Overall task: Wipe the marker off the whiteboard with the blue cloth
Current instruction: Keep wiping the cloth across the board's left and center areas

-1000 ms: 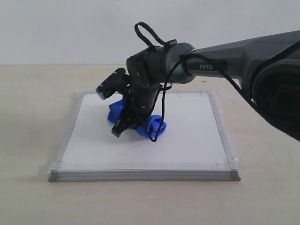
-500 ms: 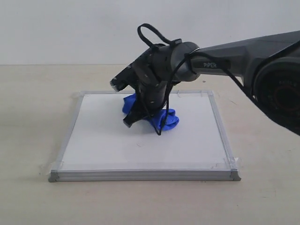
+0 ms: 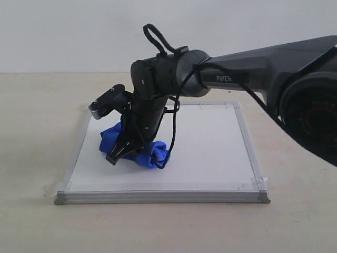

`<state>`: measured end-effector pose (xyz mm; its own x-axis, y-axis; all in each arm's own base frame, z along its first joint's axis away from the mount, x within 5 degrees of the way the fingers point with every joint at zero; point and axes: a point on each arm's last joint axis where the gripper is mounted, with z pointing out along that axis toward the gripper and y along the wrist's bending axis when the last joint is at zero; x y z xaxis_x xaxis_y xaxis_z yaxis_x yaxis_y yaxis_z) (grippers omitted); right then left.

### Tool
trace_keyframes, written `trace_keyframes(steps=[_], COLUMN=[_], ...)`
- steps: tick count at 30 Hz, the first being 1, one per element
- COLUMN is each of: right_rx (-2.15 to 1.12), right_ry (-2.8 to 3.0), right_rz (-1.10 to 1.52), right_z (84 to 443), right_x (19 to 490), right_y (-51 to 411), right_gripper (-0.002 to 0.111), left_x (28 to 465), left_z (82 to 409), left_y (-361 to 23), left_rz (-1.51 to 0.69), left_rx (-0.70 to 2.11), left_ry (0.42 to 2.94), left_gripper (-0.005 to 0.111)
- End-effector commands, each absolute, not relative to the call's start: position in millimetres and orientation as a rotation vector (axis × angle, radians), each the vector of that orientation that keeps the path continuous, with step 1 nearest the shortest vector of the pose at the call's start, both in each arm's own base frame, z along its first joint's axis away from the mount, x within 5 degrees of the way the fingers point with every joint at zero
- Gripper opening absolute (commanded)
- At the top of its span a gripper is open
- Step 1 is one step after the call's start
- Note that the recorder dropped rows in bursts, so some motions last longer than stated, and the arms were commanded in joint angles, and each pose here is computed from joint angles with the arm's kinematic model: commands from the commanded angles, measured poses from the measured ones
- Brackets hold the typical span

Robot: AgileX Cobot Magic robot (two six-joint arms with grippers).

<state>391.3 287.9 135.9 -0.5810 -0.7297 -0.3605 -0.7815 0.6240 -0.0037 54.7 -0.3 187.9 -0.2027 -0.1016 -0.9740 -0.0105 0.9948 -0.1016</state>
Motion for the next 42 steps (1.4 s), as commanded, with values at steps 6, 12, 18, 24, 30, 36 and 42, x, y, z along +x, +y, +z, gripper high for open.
trace_keyframes(steps=[6,12,18,24,30,36,42], right_rx=[-0.944,-1.046,-1.254,-1.244,-0.862,-0.939,-1.287], right_ry=[2.707,2.758,2.701,2.666,2.696,2.747,2.696], right_rz=[-0.156,-0.06,0.424,0.269,-0.389,-0.324,0.378], right_z=[141.9,119.3,116.8,114.7,118.6,116.1,115.3], right_x=[416.6,393.8,355.4,363.4,405.9,395.7,353.9], right_y=[216.6,228.0,280.1,274.5,207.4,216.8,280.7], right_gripper=[0.0,0.0,0.0,0.0,0.0,0.0,0.0], left_x=[54.5,54.5,54.5,54.5,54.5,54.5,54.5], left_z=[186.5,186.5,186.5,186.5,186.5,186.5,186.5], left_y=[-0.7,-0.7,-0.7,-0.7,-0.7,-0.7,-0.7], left_rz=[-0.089,-0.089,-0.089,-0.089,-0.089,-0.089,-0.089], left_rx=[-0.081,-0.081,-0.081,-0.081,-0.081,-0.081,-0.081], left_ry=[1.778,1.778,1.778,1.778,1.778,1.778,1.778], left_gripper=[0.004,0.004,0.004,0.004,0.004,0.004,0.004])
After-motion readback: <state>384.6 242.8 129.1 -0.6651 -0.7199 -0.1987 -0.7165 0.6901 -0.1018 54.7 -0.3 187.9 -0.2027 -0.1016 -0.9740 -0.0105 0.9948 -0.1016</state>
